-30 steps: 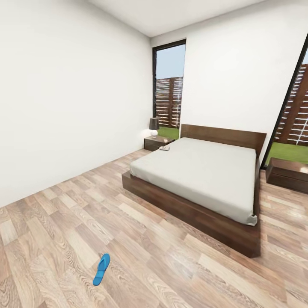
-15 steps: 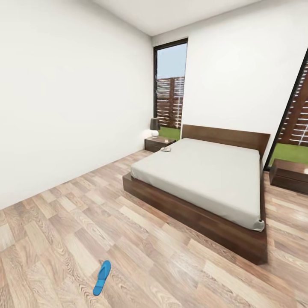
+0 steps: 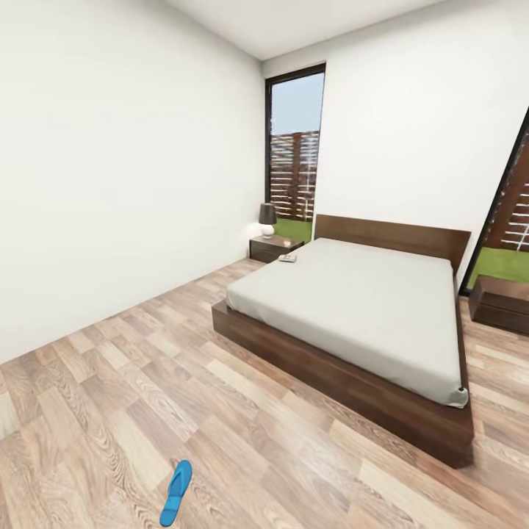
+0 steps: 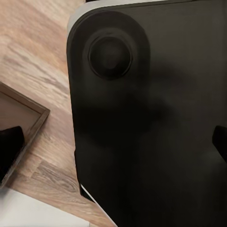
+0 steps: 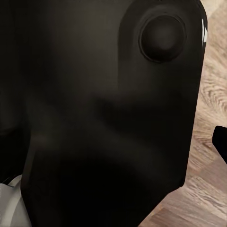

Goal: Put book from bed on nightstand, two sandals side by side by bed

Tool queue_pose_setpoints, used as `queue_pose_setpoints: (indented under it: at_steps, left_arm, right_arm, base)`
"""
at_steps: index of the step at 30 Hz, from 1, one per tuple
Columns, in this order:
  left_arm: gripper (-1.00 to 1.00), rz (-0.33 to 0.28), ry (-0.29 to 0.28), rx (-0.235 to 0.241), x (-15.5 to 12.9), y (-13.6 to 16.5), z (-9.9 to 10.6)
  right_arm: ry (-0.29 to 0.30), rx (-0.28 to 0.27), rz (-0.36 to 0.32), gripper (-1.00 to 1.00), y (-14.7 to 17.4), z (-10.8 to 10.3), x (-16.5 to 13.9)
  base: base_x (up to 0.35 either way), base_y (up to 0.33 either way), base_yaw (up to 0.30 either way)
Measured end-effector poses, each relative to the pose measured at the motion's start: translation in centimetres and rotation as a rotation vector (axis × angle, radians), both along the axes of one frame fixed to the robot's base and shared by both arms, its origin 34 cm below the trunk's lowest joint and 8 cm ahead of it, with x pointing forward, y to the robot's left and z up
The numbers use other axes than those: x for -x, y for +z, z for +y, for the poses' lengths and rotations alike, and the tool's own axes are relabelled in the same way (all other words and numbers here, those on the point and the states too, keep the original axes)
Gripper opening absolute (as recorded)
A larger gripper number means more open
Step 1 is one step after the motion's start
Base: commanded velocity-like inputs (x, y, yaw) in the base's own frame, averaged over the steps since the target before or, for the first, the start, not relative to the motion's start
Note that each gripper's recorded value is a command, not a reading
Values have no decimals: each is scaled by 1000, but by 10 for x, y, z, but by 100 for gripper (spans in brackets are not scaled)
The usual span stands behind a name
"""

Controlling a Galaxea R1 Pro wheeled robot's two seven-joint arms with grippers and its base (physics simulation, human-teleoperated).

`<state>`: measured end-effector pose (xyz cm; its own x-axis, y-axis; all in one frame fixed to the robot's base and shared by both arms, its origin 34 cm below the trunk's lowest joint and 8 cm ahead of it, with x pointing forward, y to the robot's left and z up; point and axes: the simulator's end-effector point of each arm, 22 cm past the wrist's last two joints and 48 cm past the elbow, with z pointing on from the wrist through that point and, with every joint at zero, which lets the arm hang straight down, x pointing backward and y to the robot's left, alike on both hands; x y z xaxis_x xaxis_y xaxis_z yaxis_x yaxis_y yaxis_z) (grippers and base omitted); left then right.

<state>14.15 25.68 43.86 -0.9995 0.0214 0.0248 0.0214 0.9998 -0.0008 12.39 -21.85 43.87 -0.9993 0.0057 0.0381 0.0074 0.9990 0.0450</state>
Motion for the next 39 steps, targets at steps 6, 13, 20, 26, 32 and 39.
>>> queue_pose_setpoints:
  at_steps: [6, 13, 20, 26, 32, 39]
  left_arm:
    - [100, 0, 0, 0, 0, 0, 0]
    - [100, 0, 0, 0, 0, 0, 0]
    - [100, 0, 0, 0, 0, 0, 0]
    - [100, 0, 0, 0, 0, 0, 0]
    - [100, 0, 0, 0, 0, 0, 0]
    - [100, 0, 0, 0, 0, 0, 0]
  right_arm:
    - [0, 0, 1, 100, 0, 0, 0]
    - [0, 0, 1, 100, 0, 0, 0]
    - [1, -1, 1, 100, 0, 0, 0]
    - [2, 0, 0, 100, 0, 0, 0]
    - [2, -1, 0, 100, 0, 0, 0]
    - [2, -1, 0, 100, 0, 1, 0]
  base:
    - [162, 72, 0]
    - [162, 72, 0]
    - [162, 72, 0]
    - [162, 72, 0]
    - [162, 72, -8]
    - [162, 72, -62]
